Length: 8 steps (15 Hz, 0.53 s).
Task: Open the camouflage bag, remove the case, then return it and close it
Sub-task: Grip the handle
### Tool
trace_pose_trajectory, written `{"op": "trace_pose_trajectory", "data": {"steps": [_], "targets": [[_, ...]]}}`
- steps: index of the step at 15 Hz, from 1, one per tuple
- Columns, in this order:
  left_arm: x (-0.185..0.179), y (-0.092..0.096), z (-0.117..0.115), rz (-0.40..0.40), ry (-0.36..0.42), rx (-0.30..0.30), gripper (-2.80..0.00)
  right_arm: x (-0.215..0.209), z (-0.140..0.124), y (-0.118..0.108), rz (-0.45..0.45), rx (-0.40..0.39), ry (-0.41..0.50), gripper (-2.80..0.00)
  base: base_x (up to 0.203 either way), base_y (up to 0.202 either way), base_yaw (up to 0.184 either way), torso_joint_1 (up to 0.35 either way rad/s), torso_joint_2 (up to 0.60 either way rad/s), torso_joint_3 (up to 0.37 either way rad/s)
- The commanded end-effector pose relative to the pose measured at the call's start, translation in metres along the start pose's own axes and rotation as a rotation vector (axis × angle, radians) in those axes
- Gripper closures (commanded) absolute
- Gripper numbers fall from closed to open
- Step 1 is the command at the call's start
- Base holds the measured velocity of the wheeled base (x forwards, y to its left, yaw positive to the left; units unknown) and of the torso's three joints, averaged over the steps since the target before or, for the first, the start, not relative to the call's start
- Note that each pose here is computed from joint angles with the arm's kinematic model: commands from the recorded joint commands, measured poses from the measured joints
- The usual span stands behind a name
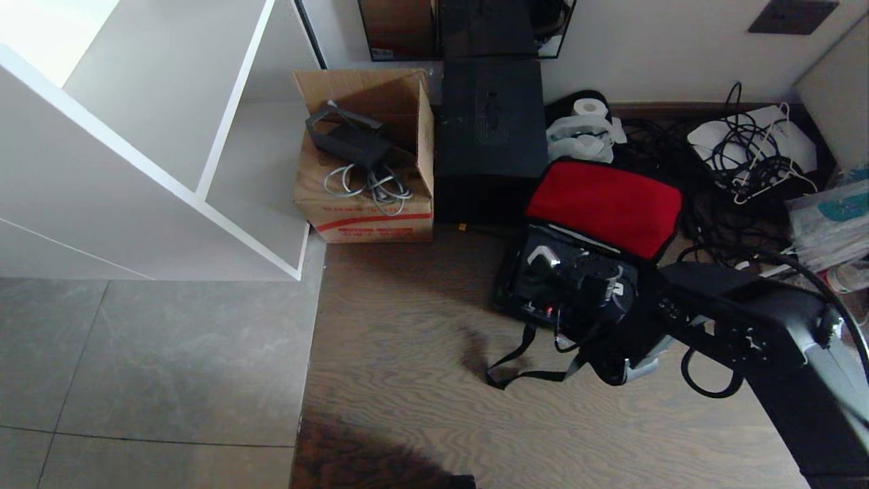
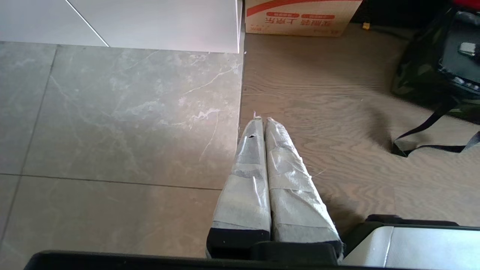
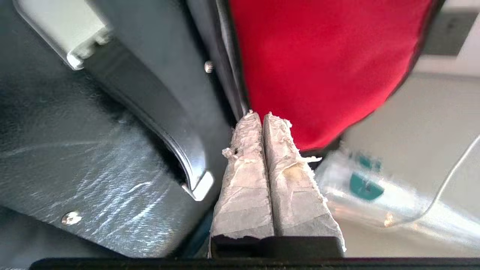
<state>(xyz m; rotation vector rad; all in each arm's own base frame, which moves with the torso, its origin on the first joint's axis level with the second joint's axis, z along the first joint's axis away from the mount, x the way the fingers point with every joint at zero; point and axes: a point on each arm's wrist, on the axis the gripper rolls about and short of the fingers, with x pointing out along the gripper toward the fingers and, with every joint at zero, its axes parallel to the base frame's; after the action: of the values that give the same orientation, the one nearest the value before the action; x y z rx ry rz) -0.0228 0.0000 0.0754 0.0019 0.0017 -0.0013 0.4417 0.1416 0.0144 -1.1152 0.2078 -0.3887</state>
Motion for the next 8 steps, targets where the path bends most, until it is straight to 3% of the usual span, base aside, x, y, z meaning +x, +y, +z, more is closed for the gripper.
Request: {"op": "trace_pose_trajectory", "data": {"steps": [1,6,8], "targets": [[0.000,0.000,0.000,0.001,-0.001,0.000,0.00,-0.011,-0.001,0.004,0.031,-0.019,0.001,0.00,0.000,0.000,0.000,0.000,0.00,0.000],[0.000,0.000,0.000,0.001,0.000,0.000,0.00,-0.032,-0.004,0.009,0.066,-0.032,0.047,0.00,0.000,0.000,0.000,0.000,0.00,0.000],[0.000,0.000,0.000,0.001,0.000,0.000,0.00,-0.038,-0.008,0.007,0.090,0.004,0.058,0.00,0.000,0.000,0.000,0.000,0.00,0.000]]}}
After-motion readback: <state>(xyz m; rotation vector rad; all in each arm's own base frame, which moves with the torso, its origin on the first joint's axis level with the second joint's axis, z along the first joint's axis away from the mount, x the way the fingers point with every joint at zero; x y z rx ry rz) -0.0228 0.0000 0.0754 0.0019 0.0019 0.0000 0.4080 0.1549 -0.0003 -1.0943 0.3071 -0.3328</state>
